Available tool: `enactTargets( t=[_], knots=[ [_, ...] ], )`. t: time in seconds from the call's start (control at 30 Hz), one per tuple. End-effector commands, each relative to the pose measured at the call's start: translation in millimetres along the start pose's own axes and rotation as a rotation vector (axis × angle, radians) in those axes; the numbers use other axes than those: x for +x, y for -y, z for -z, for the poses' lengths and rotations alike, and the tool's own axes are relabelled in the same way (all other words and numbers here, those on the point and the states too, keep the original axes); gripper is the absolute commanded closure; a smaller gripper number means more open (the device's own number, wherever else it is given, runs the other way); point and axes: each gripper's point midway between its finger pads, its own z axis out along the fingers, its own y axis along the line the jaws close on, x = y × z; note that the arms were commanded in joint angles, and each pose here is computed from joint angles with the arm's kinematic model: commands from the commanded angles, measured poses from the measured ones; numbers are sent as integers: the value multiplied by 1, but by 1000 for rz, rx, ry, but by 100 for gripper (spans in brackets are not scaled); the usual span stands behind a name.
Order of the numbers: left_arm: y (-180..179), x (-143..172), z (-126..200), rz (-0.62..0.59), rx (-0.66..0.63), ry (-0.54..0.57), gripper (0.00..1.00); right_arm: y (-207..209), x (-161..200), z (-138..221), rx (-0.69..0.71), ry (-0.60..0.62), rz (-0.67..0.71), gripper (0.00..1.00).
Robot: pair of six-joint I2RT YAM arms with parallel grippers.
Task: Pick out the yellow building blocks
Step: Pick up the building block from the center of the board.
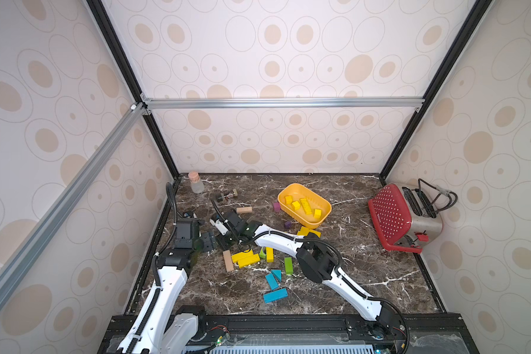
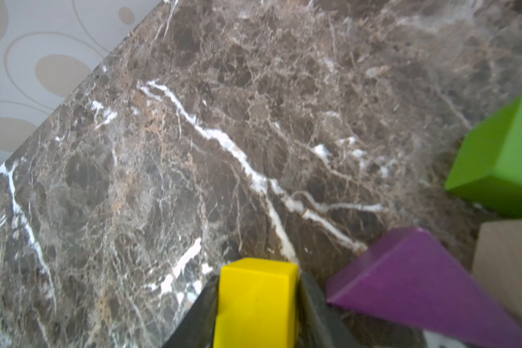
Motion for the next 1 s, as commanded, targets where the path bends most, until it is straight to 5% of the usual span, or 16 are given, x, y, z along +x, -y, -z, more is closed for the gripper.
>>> enactTargets(
  t=[0.0, 0.3, 0.57, 0.97],
  knots=[
    [1, -12, 10, 5, 9, 36, 16, 5, 13, -8, 53, -39, 41, 62],
    [5, -12, 11, 13, 36, 40, 16, -11, 1, 23, 61, -27, 60, 76],
    [8, -13, 9, 10, 47, 35, 19, -33, -32, 95, 4, 103, 18, 81],
    [26, -36, 7, 62, 126, 112, 24, 53, -15, 203, 174, 146, -111, 82]
  ],
)
